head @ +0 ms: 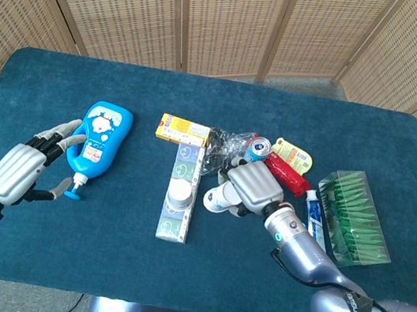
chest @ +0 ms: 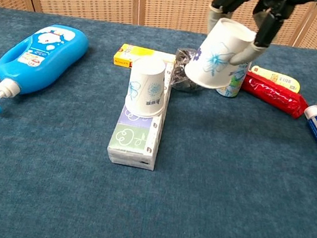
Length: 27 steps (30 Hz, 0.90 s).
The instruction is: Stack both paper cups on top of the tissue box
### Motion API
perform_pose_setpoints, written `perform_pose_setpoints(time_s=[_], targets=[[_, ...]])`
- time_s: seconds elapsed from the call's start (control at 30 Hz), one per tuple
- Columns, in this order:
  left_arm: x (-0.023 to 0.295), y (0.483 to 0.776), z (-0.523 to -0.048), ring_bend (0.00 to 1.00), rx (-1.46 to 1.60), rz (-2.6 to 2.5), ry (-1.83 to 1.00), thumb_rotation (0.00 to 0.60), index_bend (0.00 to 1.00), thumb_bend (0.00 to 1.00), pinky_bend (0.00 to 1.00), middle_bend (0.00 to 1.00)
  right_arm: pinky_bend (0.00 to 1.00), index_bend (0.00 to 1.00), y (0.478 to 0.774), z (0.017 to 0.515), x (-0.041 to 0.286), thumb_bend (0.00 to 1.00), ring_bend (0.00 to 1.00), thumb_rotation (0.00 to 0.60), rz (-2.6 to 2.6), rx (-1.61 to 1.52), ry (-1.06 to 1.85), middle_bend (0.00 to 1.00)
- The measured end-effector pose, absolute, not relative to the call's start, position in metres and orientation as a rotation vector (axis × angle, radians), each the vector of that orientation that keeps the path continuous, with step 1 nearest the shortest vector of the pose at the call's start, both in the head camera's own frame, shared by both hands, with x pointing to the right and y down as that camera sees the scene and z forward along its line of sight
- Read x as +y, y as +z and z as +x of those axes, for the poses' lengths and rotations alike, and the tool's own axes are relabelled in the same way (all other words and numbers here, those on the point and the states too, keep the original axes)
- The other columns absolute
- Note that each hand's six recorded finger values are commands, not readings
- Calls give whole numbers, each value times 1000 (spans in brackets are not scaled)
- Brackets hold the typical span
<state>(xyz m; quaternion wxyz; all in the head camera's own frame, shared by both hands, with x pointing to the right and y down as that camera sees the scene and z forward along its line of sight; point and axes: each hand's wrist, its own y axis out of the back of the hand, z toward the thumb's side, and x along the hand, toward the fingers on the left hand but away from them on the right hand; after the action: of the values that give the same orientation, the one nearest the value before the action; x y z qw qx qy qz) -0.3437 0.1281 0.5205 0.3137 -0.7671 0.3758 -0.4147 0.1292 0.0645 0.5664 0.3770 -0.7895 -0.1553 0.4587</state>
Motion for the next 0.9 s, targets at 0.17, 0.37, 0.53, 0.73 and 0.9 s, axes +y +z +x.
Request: perform_pose_setpoints(time_s=[0.17, 0.37, 0.53, 0.73, 0.9], targets=[[128, 524, -343, 0, 990, -2029, -1093, 600, 114, 481, 135, 0, 675, 405, 565, 118, 62, 293, 204, 600, -2007, -383, 1170, 416], [127, 528, -344, 0, 992, -2036, -1097, 600, 114, 481, 135, 0, 675, 403, 561, 104, 59, 292, 204, 600, -1995, -376, 1160, 415], [126, 530, -346, 0, 997, -2036, -1101, 600, 114, 481, 135, 0, 675, 403, 561, 93, 58, 290, 204, 600, -1987, -361, 1153, 413], [126, 532, -348, 0, 998, -2043, -1102, 600, 114, 481, 135, 0, 675, 403, 560, 79, 60, 289, 204, 600, -1985, -342, 1142, 412], [126, 533, -351, 0, 1005, -2043, -1103, 600, 114, 481, 135, 0, 675, 403, 559, 70, 58, 288, 204, 600, -1978, -342, 1141, 411]])
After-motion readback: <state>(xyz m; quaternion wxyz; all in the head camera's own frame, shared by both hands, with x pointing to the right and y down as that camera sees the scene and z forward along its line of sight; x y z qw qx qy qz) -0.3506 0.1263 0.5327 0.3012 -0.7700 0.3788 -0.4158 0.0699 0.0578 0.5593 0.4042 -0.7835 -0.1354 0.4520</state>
